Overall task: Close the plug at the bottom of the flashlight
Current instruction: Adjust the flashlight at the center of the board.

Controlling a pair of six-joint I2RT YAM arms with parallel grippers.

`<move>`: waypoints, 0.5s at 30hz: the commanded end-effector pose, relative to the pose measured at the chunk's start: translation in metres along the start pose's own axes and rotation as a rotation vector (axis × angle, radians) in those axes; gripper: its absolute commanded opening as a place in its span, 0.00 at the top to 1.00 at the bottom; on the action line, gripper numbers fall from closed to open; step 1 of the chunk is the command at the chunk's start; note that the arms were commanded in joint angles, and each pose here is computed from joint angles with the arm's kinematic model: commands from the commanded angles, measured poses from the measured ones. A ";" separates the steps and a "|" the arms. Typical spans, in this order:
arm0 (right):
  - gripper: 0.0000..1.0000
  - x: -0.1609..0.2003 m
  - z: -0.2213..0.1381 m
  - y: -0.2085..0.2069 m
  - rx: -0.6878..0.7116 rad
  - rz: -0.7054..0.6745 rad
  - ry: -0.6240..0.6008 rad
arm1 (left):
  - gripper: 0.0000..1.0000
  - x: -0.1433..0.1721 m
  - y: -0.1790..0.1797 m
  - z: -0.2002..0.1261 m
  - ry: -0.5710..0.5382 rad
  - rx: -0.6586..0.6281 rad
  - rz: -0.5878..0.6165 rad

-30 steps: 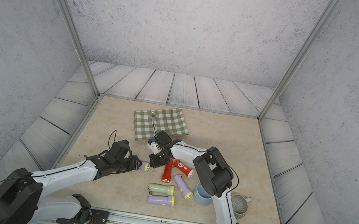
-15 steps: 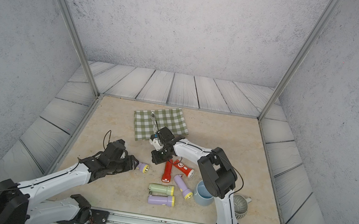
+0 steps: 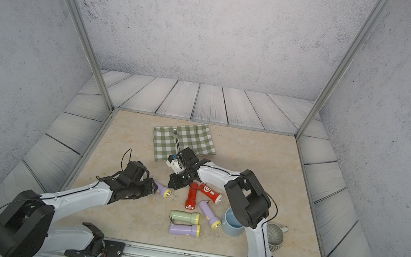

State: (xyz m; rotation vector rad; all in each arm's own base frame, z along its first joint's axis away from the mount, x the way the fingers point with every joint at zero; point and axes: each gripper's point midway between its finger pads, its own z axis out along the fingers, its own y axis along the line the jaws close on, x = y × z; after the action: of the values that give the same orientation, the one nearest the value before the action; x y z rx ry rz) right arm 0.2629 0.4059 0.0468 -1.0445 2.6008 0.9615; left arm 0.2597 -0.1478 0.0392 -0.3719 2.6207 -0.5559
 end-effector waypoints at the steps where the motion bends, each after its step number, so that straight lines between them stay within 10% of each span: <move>1: 0.86 0.011 -0.005 0.019 -0.043 -0.009 0.005 | 0.39 -0.013 -0.014 0.005 0.000 0.032 0.023; 15: 0.86 0.023 -0.010 0.031 -0.077 0.003 -0.011 | 0.39 -0.032 -0.047 0.011 0.011 0.118 0.082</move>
State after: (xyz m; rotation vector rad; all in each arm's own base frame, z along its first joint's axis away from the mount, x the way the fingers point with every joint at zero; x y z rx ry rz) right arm 0.2243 0.3992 0.0406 -1.0594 2.6279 1.0268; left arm 0.2896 -0.1771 0.0404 -0.2951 2.6343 -0.6566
